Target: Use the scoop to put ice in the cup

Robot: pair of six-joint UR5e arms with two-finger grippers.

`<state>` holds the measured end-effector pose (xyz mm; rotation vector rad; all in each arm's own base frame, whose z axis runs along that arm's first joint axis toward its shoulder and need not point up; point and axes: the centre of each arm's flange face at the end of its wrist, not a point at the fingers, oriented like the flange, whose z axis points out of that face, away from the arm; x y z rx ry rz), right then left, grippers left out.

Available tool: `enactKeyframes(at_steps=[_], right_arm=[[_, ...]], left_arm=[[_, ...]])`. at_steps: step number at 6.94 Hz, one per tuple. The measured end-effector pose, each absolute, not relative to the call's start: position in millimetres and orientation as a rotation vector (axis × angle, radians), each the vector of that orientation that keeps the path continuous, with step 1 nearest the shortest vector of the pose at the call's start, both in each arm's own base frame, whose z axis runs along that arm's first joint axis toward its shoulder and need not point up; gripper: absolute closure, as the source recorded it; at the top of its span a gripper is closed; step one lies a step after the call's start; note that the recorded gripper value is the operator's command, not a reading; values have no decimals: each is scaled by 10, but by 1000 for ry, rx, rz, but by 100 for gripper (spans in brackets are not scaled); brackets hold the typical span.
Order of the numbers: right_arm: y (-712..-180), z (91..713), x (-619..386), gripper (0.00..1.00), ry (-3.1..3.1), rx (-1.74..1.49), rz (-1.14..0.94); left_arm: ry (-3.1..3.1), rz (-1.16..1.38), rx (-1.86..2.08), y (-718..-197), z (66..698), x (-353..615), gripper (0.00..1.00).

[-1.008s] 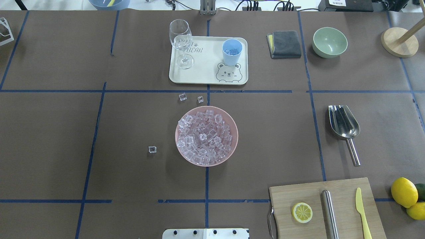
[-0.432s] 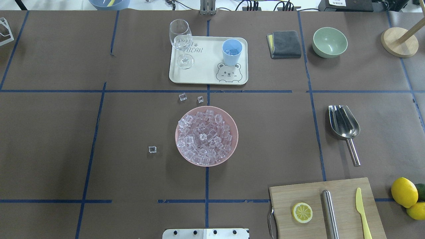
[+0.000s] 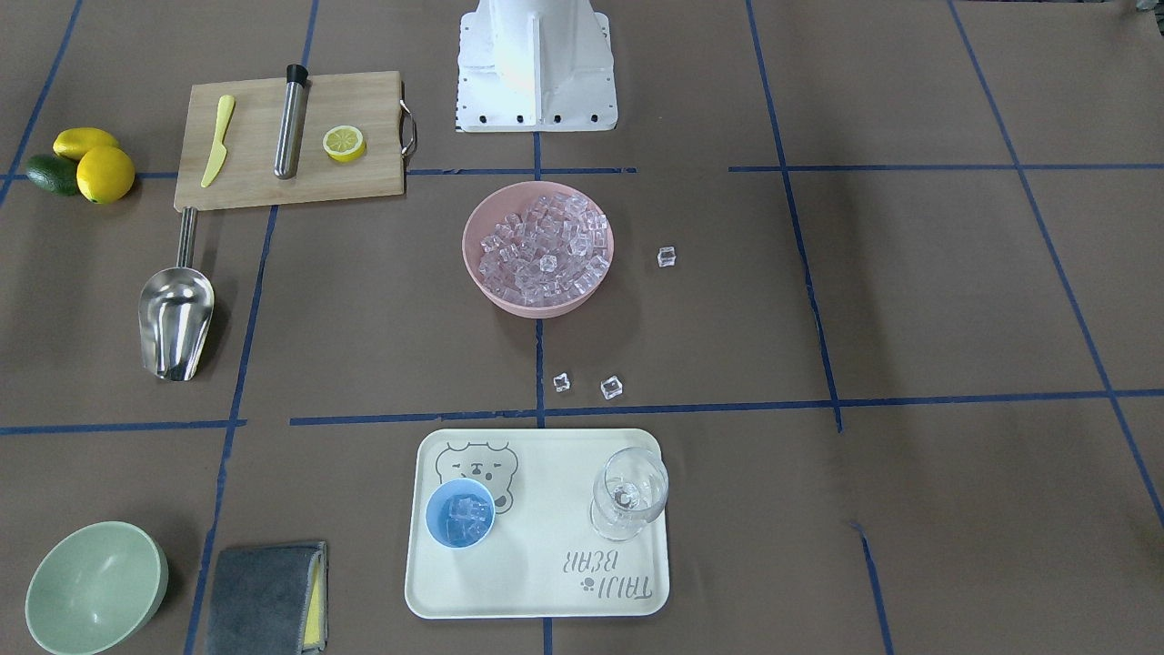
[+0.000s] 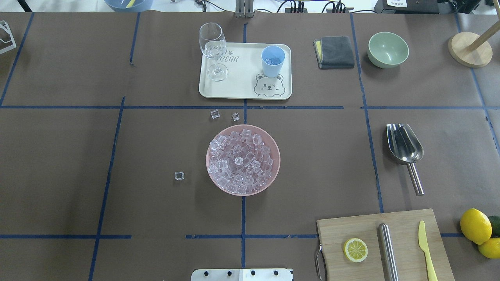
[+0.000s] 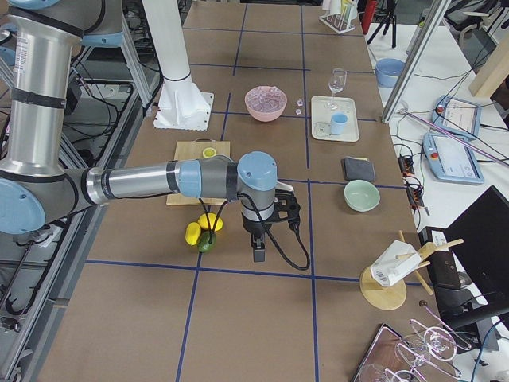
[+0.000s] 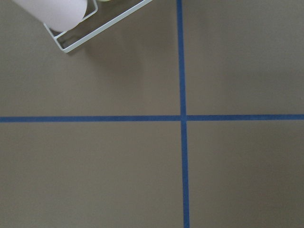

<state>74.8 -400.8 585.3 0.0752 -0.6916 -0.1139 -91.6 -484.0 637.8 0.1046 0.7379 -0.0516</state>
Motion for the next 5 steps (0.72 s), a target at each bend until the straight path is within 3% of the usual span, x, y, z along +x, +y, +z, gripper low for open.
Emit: enactKeyframes(at_steps=[5], right_arm=[[-4012,6000,733,0,-701,117,-126]], left_arm=[[741,-43,108,-4840,6343,-887,0]])
